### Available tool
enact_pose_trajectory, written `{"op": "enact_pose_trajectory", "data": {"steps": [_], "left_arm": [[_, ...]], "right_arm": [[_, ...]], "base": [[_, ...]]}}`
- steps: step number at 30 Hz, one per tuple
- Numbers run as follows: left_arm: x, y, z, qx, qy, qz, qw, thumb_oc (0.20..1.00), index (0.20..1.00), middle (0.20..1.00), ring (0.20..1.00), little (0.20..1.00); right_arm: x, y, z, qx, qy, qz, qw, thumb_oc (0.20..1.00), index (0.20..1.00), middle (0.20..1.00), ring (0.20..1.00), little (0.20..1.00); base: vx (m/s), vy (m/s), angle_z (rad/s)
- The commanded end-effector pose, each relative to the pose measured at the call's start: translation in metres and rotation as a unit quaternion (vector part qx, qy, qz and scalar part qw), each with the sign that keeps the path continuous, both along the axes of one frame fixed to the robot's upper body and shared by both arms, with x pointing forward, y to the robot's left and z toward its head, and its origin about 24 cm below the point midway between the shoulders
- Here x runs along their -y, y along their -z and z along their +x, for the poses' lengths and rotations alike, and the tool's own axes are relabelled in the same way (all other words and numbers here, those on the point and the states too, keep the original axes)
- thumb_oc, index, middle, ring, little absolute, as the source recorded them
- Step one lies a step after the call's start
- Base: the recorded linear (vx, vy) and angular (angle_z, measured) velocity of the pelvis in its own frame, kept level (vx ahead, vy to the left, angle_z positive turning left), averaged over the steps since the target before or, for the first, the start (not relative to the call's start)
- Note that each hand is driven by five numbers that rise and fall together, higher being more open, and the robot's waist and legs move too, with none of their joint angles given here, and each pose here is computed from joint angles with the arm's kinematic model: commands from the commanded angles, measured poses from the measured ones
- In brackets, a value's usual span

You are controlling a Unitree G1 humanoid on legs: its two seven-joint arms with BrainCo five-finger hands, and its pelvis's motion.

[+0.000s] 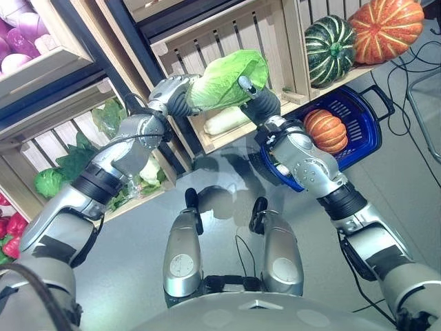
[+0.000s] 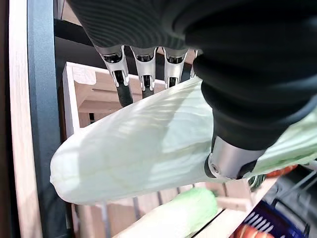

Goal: Pick up fruits and vegetables into the basket

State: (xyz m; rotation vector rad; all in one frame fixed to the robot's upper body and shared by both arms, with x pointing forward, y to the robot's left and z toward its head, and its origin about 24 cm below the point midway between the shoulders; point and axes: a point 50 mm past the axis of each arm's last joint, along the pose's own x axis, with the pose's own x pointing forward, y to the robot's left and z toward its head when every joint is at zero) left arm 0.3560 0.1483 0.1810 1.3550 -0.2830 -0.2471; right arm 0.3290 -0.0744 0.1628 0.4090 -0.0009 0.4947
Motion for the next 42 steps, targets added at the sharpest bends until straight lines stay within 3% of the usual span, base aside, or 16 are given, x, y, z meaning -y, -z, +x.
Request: {"op": "enact_pose_trajectory", "data": {"steps": [1, 2, 13, 29, 30, 31, 32, 38, 42], "left_arm": [[0.062, -0.021, -0.021, 0.05, 0.138, 0.055, 0.988, 0.2, 0.2, 0.2, 0.2, 0.2], [0.062, -0.021, -0.022, 0.05, 0.138, 0.061, 0.987, 0.2, 0.2, 0.2, 0.2, 0.2], [0.062, -0.025, -0.02, 0.057, 0.136, 0.1, 0.984, 0.2, 0.2, 0.2, 0.2, 0.2], [0.053, -0.017, -0.017, 0.056, 0.111, 0.098, 0.987, 0.206, 0.206, 0.206, 0.206, 0.206], [0.053, -0.017, -0.017, 0.057, 0.113, 0.093, 0.988, 0.366, 0.366, 0.366, 0.366, 0.366], [0.053, -0.016, -0.017, 0.056, 0.114, 0.089, 0.988, 0.586, 0.586, 0.586, 0.586, 0.586], [0.051, -0.015, -0.017, 0.044, 0.112, 0.08, 0.99, 1.0, 1.0, 1.0, 1.0, 1.0], [0.034, 0.004, -0.011, -0.02, 0.07, 0.046, 0.996, 1.0, 1.0, 1.0, 1.0, 1.0], [0.014, 0.012, -0.013, -0.08, 0.054, 0.005, 0.995, 1.0, 1.0, 1.0, 1.0, 1.0]], "right_arm": [[-0.068, -0.048, -0.023, 0.091, -0.162, 0.015, 0.983, 0.398, 0.398, 0.398, 0.398, 0.398], [-0.067, -0.048, -0.022, 0.09, -0.158, 0.012, 0.983, 0.2, 0.2, 0.2, 0.2, 0.2], [-0.059, -0.033, -0.004, 0.074, -0.15, -0.062, 0.984, 0.2, 0.2, 0.2, 0.2, 0.2], [-0.047, -0.033, 0.001, 0.043, -0.159, -0.029, 0.986, 0.2, 0.2, 0.2, 0.2, 0.2], [-0.047, -0.033, 0.001, 0.038, -0.161, -0.019, 0.986, 0.2, 0.2, 0.2, 0.2, 0.2], [-0.045, -0.033, 0.001, 0.034, -0.16, -0.008, 0.987, 0.2, 0.2, 0.2, 0.2, 0.2], [-0.043, -0.034, 0.002, 0.031, -0.158, 0.006, 0.987, 0.2, 0.2, 0.2, 0.2, 0.2], [-0.021, -0.037, 0.008, 0.031, -0.118, 0.078, 0.989, 0.2, 0.2, 0.2, 0.2, 0.2], [0.017, -0.039, 0.012, 0.043, -0.054, 0.114, 0.991, 0.2, 0.2, 0.2, 0.2, 0.2]], "base": [[0.0, 0.0, 0.0], [0.0, 0.0, 0.0], [-0.01, -0.006, -0.01], [0.0, 0.0, 0.0], [0.0, 0.0, 0.0], [0.0, 0.0, 0.0], [0.0, 0.0, 0.0], [0.0, 0.0, 0.0], [0.0, 0.0, 0.0]]}}
